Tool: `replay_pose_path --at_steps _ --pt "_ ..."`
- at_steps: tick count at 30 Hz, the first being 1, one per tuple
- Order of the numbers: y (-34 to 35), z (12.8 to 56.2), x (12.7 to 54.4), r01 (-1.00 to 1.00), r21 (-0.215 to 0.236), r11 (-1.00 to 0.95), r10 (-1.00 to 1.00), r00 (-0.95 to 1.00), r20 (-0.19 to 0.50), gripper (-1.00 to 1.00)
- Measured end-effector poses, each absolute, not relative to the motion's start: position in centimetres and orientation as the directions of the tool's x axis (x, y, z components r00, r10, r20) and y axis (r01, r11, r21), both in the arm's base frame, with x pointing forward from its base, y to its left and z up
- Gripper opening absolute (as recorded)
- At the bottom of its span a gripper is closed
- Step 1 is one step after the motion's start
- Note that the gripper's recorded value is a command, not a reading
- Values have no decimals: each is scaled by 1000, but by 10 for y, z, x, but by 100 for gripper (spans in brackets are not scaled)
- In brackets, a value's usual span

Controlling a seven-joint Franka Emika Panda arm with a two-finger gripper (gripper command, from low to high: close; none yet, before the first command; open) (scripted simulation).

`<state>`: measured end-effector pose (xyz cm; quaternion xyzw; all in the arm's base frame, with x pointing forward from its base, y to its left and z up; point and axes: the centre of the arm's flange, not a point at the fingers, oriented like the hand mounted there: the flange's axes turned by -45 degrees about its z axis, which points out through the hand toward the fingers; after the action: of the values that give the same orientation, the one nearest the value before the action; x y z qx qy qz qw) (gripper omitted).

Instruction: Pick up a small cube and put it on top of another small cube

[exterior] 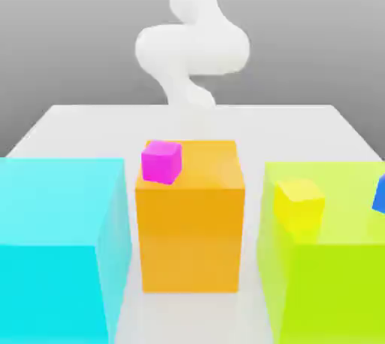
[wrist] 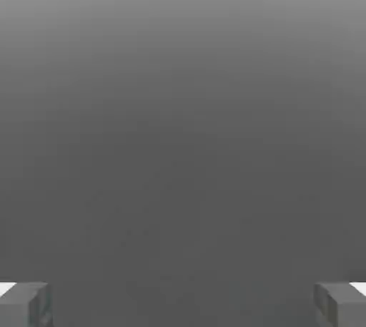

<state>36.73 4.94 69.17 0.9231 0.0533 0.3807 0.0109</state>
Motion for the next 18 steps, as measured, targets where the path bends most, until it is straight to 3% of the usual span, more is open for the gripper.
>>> replay_pose_path --at_steps 6,11,18 --pt "199 592 391 358 155 -921 375 700 607 0" --pt "327 488 347 603 183 -776 599 617 510 0" --pt "386 310 233 688 30 -725 664 688 291 0"
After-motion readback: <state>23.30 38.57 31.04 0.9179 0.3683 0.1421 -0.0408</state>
